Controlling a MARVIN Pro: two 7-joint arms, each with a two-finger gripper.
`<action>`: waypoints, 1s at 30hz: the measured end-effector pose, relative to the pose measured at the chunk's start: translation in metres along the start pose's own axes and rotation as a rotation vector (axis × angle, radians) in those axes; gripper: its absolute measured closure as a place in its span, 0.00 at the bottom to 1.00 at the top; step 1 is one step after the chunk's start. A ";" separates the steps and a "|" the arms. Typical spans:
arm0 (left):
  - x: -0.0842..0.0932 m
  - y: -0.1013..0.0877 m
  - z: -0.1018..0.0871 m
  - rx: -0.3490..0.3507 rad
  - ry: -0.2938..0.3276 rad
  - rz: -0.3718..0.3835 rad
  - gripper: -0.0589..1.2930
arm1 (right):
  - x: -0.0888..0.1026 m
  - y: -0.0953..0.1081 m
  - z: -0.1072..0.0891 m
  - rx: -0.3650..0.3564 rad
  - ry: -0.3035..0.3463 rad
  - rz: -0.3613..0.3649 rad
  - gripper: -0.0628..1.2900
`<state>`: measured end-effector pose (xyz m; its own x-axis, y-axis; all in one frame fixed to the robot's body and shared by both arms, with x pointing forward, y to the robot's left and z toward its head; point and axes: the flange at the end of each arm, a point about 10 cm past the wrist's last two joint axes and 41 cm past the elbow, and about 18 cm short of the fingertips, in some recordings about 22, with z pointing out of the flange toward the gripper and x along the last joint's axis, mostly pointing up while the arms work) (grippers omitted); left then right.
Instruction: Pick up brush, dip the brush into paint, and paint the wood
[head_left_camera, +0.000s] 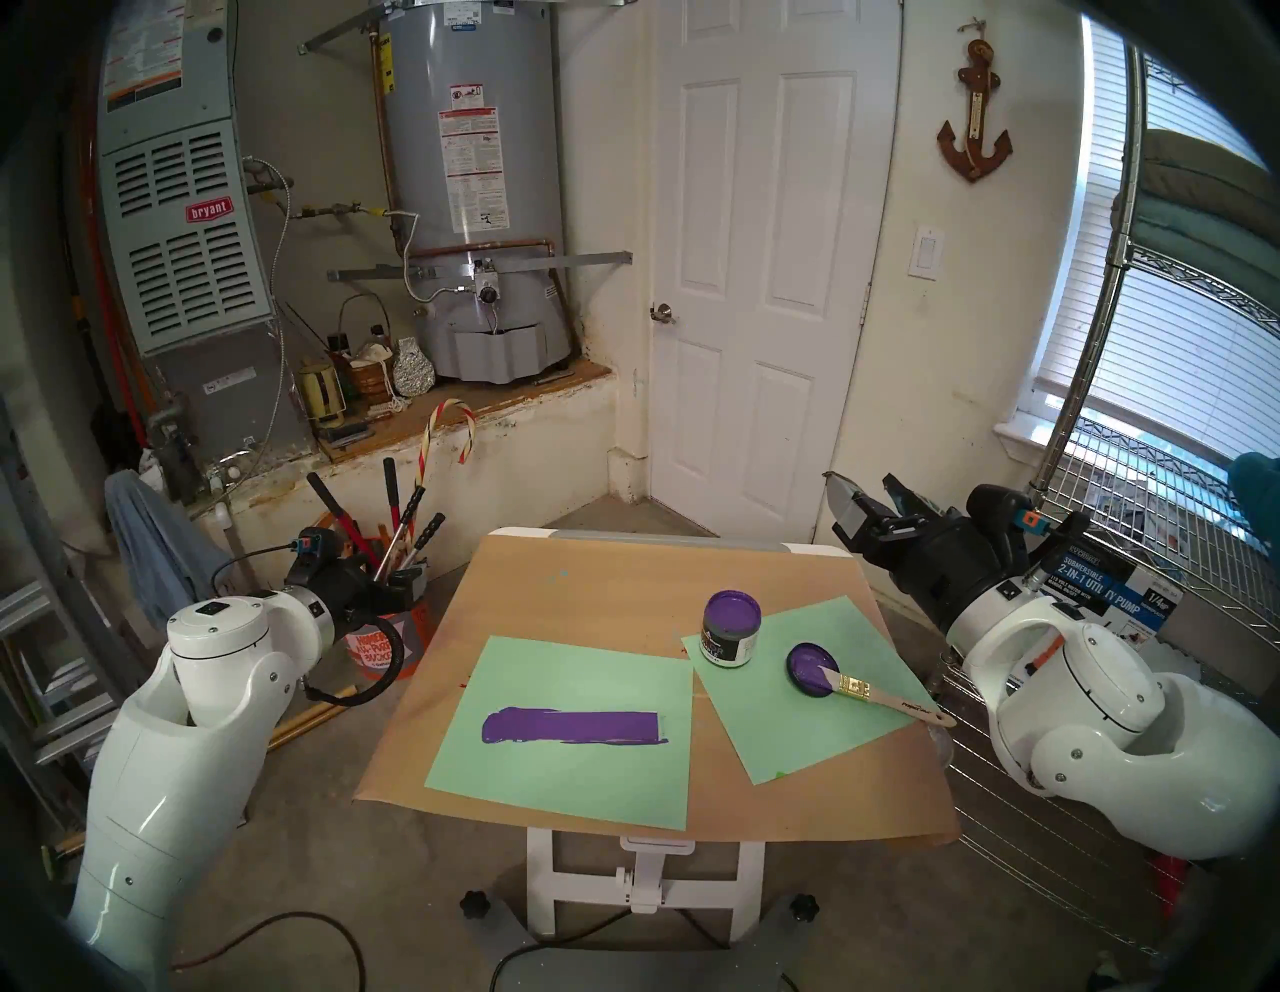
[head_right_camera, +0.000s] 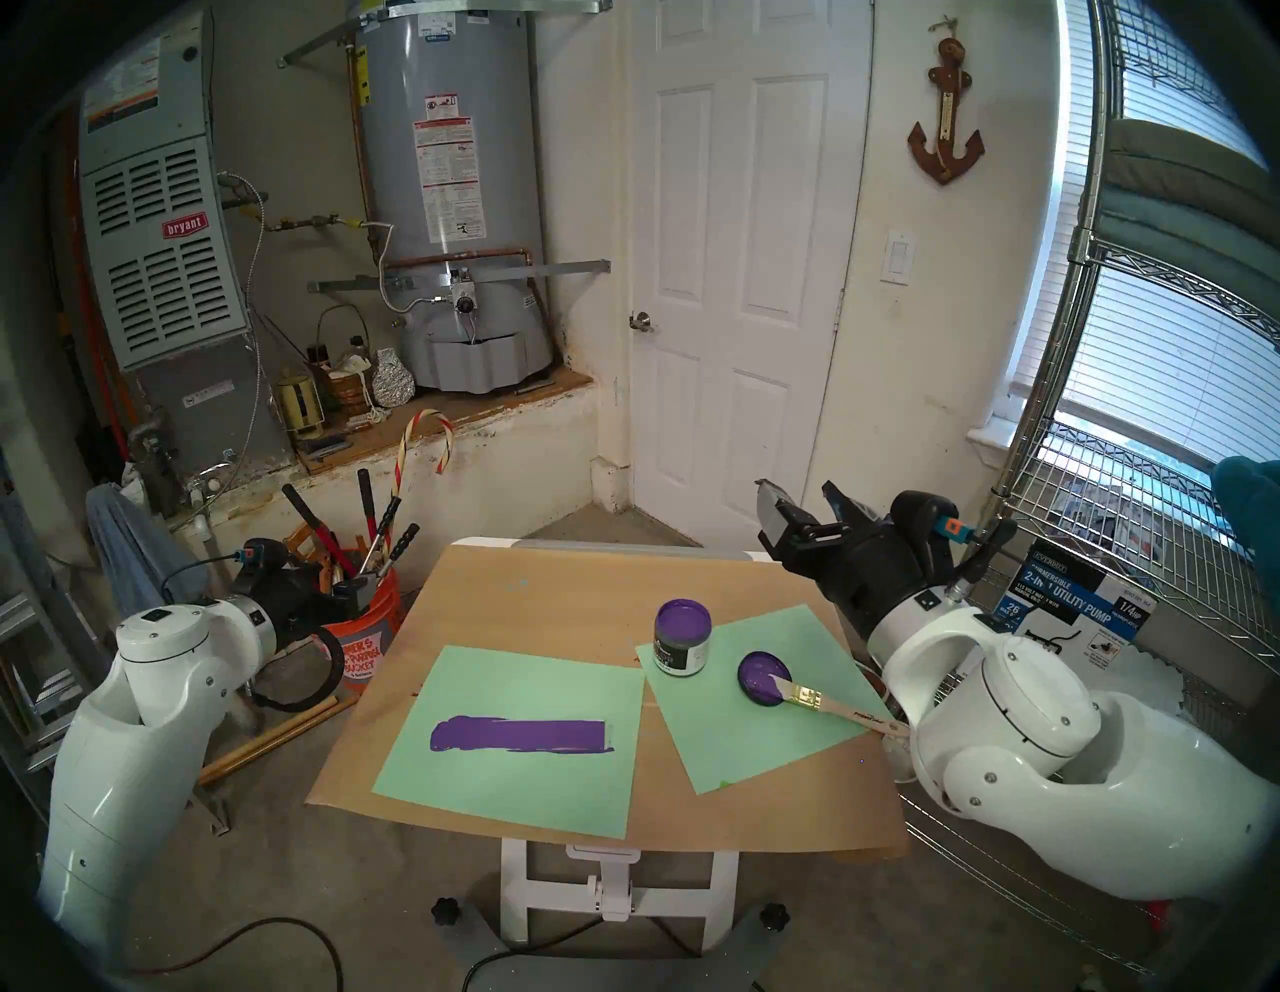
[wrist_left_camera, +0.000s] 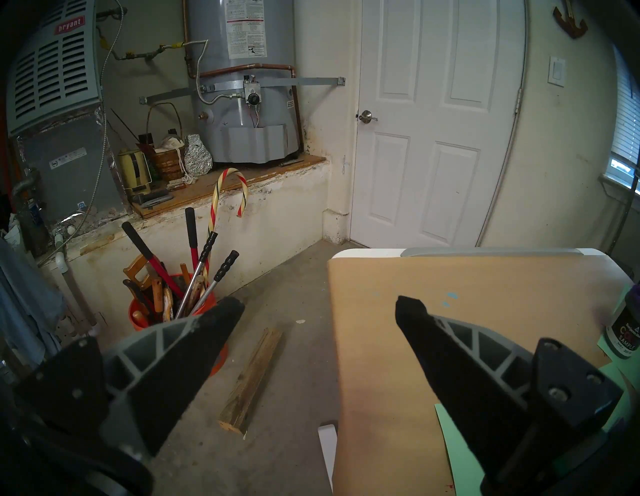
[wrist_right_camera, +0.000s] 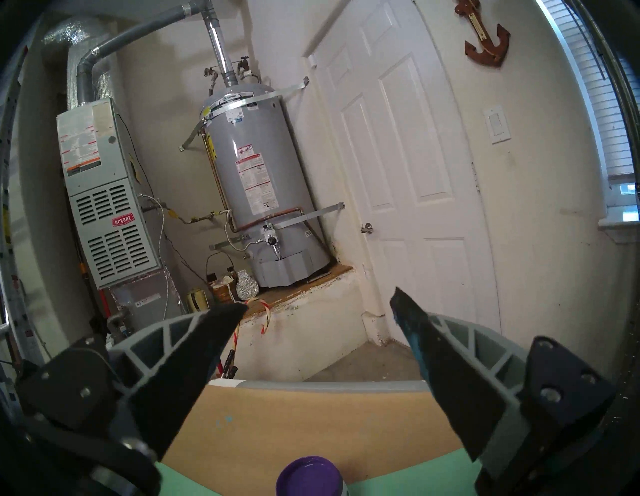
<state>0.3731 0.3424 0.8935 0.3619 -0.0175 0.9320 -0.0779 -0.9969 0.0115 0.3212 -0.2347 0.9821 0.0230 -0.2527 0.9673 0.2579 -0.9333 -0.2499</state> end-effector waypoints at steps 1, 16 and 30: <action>0.000 0.000 0.000 0.000 0.000 0.000 0.03 | -0.002 0.002 0.001 -0.009 -0.007 -0.001 0.07; 0.001 0.000 0.000 0.000 0.001 0.000 0.03 | -0.035 0.021 0.026 -0.105 -0.051 0.007 0.07; 0.001 0.000 0.000 0.000 0.002 0.001 0.03 | -0.054 0.013 0.056 -0.147 -0.020 -0.009 0.07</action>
<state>0.3734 0.3423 0.8945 0.3597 -0.0182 0.9329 -0.0785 -0.9969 0.0108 0.3771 -0.2189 0.9295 0.0413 -0.2401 0.9699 0.1141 -0.9632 -0.2433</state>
